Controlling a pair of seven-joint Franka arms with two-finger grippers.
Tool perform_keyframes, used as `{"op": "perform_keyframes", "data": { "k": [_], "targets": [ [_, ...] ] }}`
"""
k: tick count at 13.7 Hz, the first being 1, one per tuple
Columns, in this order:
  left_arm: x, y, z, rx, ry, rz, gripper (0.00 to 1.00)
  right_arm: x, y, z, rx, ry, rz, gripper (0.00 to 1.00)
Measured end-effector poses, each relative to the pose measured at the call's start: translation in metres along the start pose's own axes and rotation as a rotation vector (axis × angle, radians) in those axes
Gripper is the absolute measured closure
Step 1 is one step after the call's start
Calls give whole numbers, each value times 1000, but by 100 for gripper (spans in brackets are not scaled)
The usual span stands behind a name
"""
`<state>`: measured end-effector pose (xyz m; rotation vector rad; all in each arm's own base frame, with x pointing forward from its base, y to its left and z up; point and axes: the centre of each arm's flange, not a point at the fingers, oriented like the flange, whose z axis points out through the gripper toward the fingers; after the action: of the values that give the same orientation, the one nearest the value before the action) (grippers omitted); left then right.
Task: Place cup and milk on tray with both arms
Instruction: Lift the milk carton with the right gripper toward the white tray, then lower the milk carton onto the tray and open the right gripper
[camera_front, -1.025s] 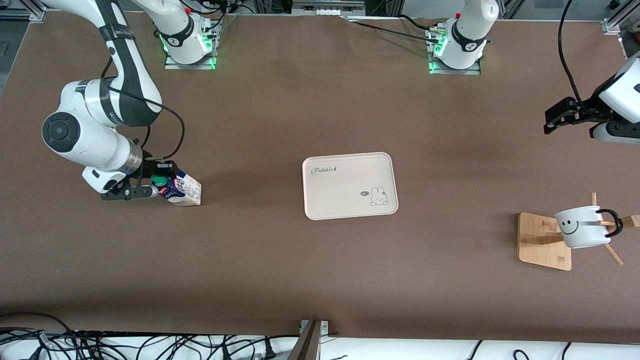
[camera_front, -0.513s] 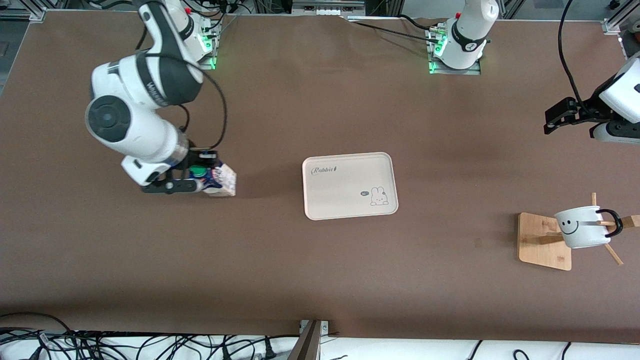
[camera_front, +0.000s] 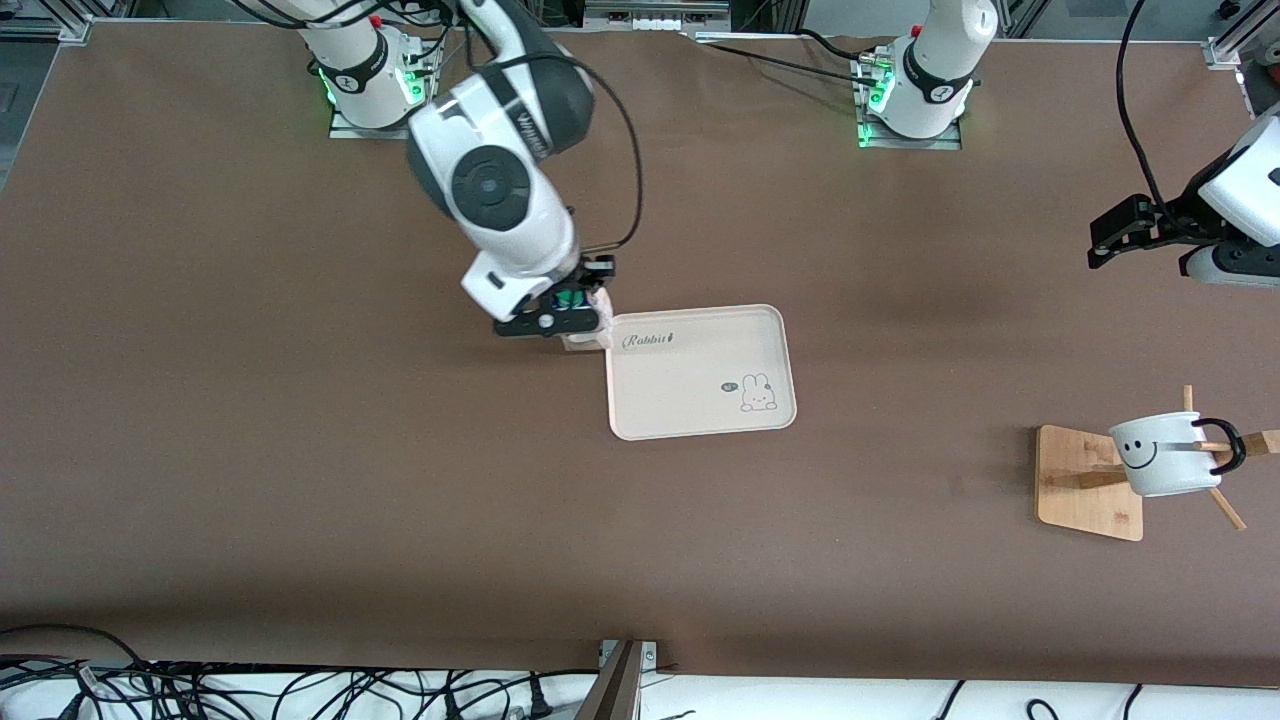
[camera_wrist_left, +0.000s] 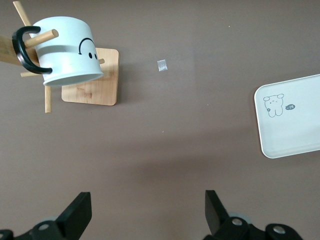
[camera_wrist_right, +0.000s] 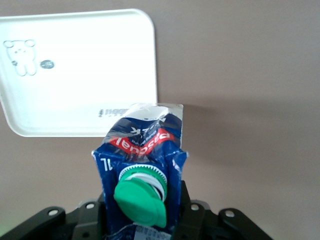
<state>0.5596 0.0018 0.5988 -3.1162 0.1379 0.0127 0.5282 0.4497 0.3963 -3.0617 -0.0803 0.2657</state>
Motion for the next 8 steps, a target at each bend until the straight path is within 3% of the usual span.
{"op": "perform_keyframes", "data": {
  "k": [8],
  "targets": [
    [0,0,0,0,0,0,0,8,-44,46,12,44,-8,48]
  ]
}}
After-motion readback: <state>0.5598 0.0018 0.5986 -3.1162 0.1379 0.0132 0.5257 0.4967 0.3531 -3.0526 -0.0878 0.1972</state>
